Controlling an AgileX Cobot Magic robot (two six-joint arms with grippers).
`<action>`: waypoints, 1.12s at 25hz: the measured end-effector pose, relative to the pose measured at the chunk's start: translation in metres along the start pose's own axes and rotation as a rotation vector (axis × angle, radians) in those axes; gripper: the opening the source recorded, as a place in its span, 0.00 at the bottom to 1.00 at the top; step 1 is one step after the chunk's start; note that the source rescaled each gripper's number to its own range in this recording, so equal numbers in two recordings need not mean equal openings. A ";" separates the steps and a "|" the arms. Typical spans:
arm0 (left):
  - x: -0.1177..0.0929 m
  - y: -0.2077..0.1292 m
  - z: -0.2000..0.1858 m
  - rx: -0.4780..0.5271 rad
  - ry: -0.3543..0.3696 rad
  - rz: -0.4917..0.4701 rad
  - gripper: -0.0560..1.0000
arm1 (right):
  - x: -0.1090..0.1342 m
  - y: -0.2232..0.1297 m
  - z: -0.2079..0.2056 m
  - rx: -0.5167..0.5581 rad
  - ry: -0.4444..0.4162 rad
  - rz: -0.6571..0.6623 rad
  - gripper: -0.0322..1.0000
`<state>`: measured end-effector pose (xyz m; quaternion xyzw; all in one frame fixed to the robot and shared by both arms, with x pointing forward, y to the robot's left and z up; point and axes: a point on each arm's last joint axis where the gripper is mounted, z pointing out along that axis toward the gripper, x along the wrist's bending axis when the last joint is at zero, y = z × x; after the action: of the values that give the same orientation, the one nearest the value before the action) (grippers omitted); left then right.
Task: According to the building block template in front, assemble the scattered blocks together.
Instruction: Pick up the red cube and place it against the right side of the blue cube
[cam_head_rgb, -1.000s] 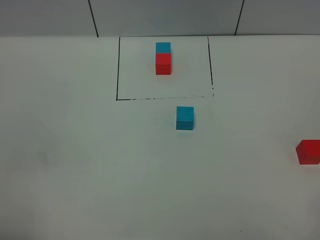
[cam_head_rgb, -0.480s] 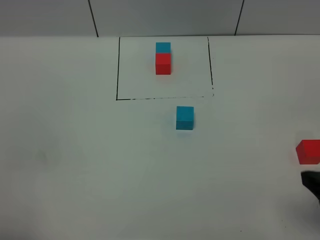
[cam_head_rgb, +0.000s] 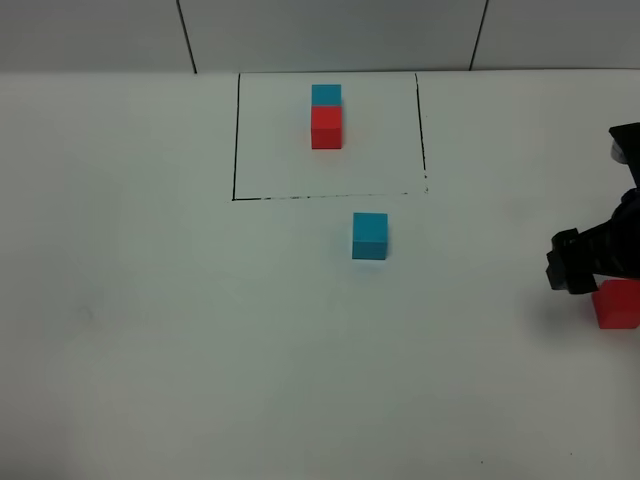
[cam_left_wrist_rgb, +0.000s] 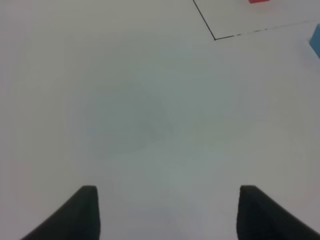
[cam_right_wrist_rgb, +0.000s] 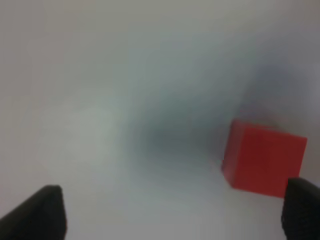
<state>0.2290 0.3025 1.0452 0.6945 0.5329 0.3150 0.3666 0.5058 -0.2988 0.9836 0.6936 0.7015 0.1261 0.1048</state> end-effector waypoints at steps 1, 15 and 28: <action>0.000 0.000 0.000 0.000 0.000 0.000 0.34 | -0.005 0.001 0.007 0.015 -0.008 0.013 0.75; 0.000 0.000 0.000 -0.001 0.000 0.000 0.34 | -0.041 -0.003 0.050 0.136 -0.064 0.098 0.75; 0.000 0.000 0.000 -0.001 0.000 0.000 0.34 | -0.046 -0.007 0.075 0.186 -0.062 0.114 0.69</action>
<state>0.2290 0.3025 1.0453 0.6943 0.5328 0.3153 0.3669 0.5244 -0.3424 0.9088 0.7426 0.6661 0.0444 0.0541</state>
